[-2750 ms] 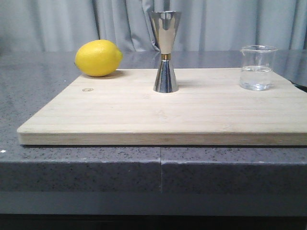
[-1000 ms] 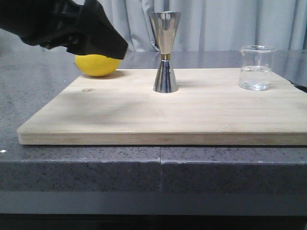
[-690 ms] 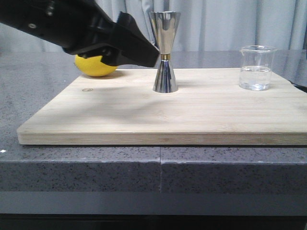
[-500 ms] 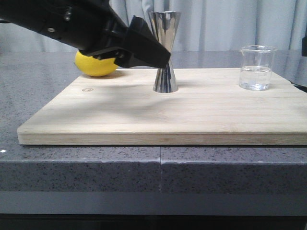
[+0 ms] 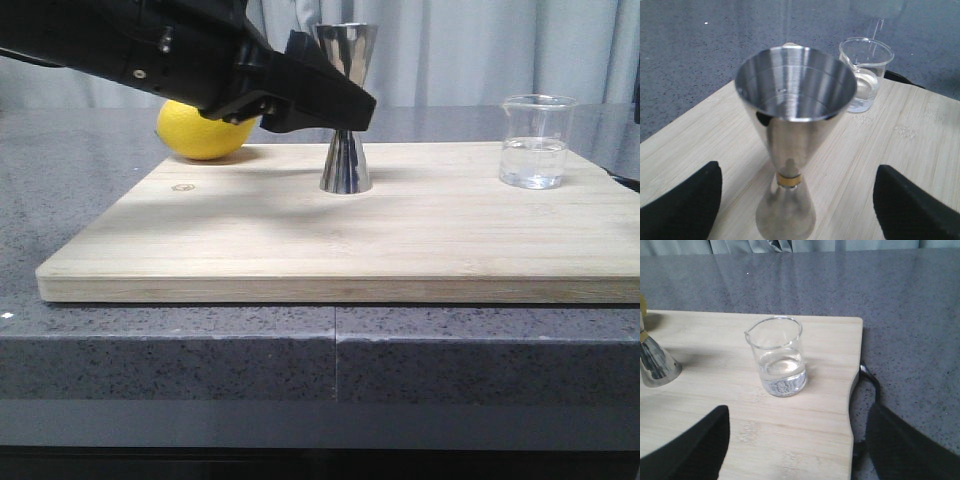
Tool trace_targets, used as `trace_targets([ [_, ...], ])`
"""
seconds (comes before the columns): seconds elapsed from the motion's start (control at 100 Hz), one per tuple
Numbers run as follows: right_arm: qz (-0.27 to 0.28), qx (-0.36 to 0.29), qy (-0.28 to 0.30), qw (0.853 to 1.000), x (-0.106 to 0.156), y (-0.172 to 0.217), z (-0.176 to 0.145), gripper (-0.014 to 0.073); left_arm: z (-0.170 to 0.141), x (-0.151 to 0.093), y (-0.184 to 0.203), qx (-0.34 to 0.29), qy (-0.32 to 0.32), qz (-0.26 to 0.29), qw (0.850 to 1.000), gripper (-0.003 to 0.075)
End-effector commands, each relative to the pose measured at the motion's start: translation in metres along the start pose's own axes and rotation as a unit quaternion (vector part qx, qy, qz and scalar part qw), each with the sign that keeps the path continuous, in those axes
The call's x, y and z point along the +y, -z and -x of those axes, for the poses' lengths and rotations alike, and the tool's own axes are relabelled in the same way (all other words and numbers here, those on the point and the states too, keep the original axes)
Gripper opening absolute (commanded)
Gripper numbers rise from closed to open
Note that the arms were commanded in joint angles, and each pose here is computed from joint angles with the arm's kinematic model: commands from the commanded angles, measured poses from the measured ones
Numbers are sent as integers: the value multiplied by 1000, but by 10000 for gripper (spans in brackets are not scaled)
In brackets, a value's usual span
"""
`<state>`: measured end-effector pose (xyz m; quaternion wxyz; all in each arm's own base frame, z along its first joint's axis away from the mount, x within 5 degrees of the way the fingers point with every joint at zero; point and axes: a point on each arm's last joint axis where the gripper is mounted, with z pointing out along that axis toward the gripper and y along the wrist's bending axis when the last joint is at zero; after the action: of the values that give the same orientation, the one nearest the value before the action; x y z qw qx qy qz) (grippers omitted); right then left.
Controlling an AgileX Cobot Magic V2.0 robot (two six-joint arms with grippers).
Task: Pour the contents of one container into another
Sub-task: 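Reach the left gripper to the steel jigger and grasp its waist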
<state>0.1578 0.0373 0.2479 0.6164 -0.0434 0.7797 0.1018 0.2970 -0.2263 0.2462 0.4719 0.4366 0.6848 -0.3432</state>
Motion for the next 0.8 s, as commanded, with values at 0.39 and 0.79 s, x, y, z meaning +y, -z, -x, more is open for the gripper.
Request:
trace_targets([
  [0.39,4,-63,13,998,2,1,17,513,27,12,-15,-75,-3,-49,996,561],
  [0.79,4,-68,13,998,2,1,18,513,26,16,-12,-76,0,-43,996,384],
])
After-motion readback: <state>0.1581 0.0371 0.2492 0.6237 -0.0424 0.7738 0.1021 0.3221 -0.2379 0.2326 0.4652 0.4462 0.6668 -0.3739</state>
